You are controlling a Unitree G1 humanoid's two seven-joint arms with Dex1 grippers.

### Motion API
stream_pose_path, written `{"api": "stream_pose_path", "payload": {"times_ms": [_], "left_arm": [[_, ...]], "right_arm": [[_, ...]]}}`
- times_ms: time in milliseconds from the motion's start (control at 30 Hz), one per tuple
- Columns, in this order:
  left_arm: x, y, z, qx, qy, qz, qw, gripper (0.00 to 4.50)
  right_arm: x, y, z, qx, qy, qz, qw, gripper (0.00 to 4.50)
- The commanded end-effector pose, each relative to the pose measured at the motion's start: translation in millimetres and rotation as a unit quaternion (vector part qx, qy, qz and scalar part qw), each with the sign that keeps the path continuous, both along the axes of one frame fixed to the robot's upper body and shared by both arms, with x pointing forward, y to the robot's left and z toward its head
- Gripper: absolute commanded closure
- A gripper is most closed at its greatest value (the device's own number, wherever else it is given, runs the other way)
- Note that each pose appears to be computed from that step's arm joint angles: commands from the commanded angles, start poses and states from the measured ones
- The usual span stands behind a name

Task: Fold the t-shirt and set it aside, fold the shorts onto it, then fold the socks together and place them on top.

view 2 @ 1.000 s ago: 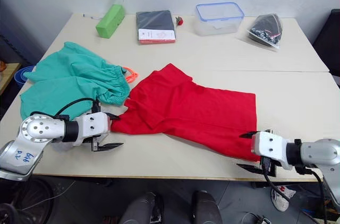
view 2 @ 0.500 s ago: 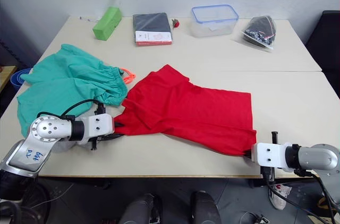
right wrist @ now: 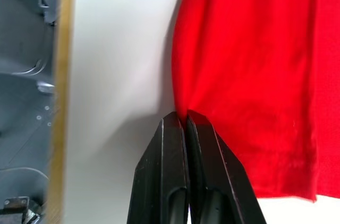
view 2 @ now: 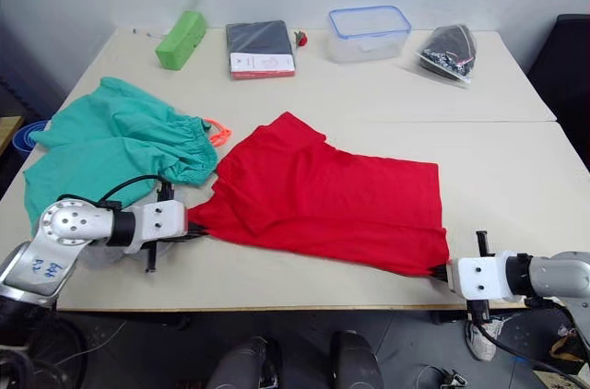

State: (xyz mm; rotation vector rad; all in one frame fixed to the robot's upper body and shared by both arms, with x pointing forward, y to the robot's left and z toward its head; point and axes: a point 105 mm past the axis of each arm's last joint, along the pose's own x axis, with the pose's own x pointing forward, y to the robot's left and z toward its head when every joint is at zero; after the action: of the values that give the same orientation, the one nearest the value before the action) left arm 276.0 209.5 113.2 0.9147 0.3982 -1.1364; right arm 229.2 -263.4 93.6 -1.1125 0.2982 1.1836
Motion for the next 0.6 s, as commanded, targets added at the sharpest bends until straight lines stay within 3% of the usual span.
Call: {"api": "stream_pose_path", "payload": {"times_ms": [33, 167, 467, 500, 600], "left_arm": [[-21, 6, -2, 0.015, 0.036, -0.011, 0.999, 4.48], [-36, 4, -6, 0.012, 0.063, -0.013, 0.998, 4.48], [-35, 4, -8, -0.013, 0.070, 0.017, 0.997, 4.48], [-36, 4, -8, -0.018, 0.077, 0.017, 0.997, 4.50], [-48, 3, 1, -0.060, 0.116, 0.013, 0.991, 3.81]], "right_arm": [[-11, -11, -3, -0.015, 0.024, 0.009, 1.000, 4.50], [-16, -11, -8, -0.013, 0.031, 0.016, 0.999, 4.50], [-22, -5, 0, 0.035, 0.077, -0.005, 0.996, 4.50], [-23, -5, 2, 0.042, 0.086, -0.011, 0.995, 4.05], [-25, 9, 24, 0.121, 0.120, -0.038, 0.985, 3.17]]}}
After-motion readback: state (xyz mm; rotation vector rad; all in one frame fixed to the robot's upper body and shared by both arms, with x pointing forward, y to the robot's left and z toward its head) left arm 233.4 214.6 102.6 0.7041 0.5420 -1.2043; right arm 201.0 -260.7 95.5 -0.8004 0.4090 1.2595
